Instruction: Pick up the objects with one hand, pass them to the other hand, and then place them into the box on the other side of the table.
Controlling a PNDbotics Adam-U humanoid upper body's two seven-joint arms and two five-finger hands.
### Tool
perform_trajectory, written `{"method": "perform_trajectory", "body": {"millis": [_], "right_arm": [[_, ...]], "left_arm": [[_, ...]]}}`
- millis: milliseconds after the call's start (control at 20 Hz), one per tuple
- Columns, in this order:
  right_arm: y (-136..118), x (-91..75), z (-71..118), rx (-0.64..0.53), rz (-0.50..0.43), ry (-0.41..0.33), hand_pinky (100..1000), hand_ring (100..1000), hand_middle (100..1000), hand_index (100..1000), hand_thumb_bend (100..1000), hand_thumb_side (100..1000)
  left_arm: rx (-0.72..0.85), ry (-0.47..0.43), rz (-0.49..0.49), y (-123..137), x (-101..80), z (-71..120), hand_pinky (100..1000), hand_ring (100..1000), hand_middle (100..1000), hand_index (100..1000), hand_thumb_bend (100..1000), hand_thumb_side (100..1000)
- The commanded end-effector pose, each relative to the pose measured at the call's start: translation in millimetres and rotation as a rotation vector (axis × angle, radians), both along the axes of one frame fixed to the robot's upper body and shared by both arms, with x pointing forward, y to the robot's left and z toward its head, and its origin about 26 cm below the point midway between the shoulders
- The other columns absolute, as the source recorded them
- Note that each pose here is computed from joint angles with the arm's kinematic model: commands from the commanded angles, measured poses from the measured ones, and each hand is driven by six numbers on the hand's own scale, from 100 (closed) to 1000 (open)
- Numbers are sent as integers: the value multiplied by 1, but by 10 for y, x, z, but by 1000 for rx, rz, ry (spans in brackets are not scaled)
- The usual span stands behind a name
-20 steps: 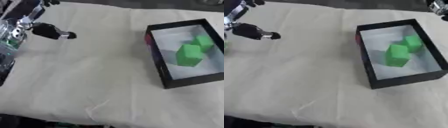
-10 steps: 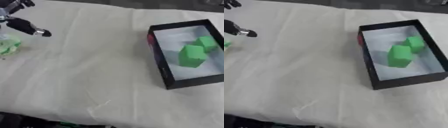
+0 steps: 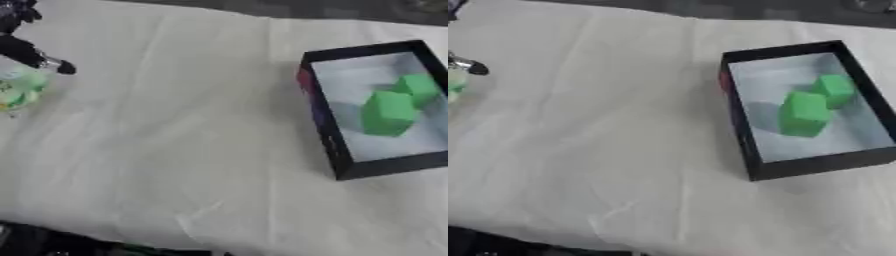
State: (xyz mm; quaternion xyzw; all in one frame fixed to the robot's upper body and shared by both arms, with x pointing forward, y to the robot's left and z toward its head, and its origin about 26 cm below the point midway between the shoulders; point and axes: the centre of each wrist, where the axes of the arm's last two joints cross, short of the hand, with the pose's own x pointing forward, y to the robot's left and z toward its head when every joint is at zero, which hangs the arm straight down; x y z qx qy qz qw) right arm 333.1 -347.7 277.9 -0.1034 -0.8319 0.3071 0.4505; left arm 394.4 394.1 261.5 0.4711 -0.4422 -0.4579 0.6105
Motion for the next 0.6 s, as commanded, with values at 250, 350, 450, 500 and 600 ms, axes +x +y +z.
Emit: {"method": "perform_trajectory", "body": {"millis": [250, 350, 450, 500, 600], "right_arm": [[-82, -47, 132, -32, -29, -28, 995, 1000, 1000, 1000, 100, 470], [-86, -46, 123, -33, -30, -25, 995, 1000, 1000, 1000, 100, 470], [-89, -45, 113, -35, -32, -23, 995, 1000, 1000, 1000, 100, 470], [-91, -44, 106, -36, -33, -21, 995, 1000, 1000, 1000, 100, 470], [-91, -43, 99, -36, -33, -20, 995, 1000, 1000, 1000, 100, 470]], "left_arm": [[62, 76, 104, 386, -53, 178, 853, 862, 817, 890, 886, 397], [68, 93, 123, 436, -49, 159, 854, 862, 817, 891, 884, 391], [72, 103, 141, 477, -43, 145, 854, 862, 817, 891, 883, 388], [74, 107, 155, 506, -40, 134, 854, 863, 818, 893, 874, 374], [79, 119, 185, 561, -25, 103, 854, 863, 818, 893, 857, 358]]}}
